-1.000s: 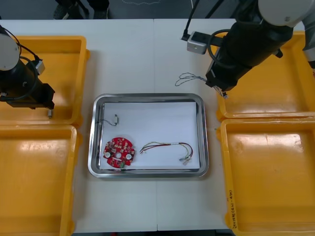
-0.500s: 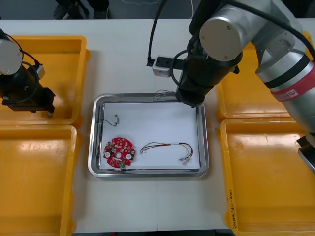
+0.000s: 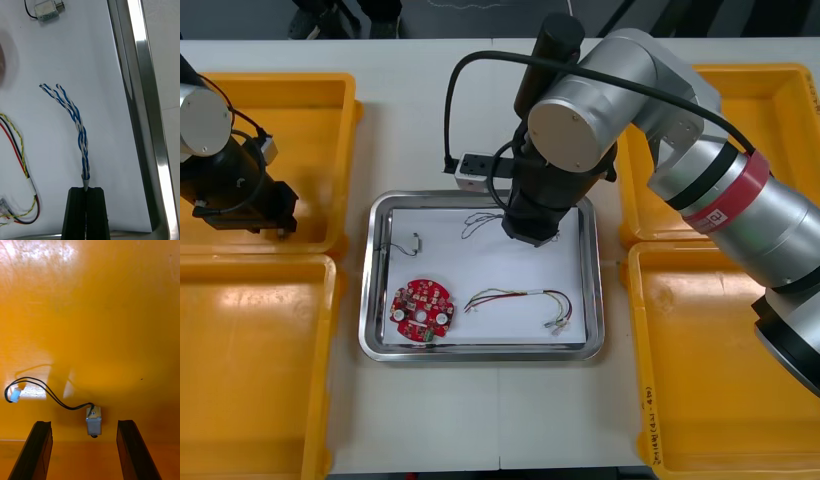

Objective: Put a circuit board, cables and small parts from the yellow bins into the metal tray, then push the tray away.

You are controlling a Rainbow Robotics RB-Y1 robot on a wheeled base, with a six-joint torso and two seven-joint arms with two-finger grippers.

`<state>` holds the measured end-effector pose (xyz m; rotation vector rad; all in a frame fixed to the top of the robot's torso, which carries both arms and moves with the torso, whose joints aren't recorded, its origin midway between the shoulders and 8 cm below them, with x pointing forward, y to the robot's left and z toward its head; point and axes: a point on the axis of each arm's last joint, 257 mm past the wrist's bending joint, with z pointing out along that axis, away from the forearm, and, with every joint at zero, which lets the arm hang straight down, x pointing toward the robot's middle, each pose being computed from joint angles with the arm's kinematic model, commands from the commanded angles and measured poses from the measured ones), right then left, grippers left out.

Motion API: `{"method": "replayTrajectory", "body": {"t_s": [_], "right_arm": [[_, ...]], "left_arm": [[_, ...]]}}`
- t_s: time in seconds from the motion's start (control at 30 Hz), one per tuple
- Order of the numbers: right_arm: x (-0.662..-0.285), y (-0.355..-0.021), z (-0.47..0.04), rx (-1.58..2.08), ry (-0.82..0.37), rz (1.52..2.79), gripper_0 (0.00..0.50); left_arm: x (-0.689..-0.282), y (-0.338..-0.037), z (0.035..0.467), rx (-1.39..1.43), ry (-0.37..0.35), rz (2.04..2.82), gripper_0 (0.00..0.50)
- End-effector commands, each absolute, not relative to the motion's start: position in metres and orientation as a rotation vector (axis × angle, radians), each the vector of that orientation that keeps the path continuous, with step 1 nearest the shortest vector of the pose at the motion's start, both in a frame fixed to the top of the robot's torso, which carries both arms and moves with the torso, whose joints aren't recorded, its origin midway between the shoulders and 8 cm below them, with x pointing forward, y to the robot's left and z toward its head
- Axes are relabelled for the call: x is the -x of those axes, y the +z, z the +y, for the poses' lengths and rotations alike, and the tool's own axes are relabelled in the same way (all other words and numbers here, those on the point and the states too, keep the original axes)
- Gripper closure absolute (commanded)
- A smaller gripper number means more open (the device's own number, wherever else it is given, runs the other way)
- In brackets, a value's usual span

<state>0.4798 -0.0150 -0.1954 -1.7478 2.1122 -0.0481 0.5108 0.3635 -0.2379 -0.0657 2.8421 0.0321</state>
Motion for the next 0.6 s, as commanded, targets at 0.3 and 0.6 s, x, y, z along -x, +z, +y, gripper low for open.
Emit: {"method": "replayTrajectory", "body": {"t_s": [0.3, 0.6], "right_arm": [[-0.482, -0.204, 0.019, 1.837, -0.158, 1.981, 0.5], [-0.481, -0.216, 0.022, 1.855, -0.193, 1.977, 0.5]], "left_arm": [[-0.528, -0.232, 0.343, -0.077, 0.029, 2.806, 0.0], [-0.529, -0.245, 0.347, -0.07, 0.02, 2.802, 0.0]]}}
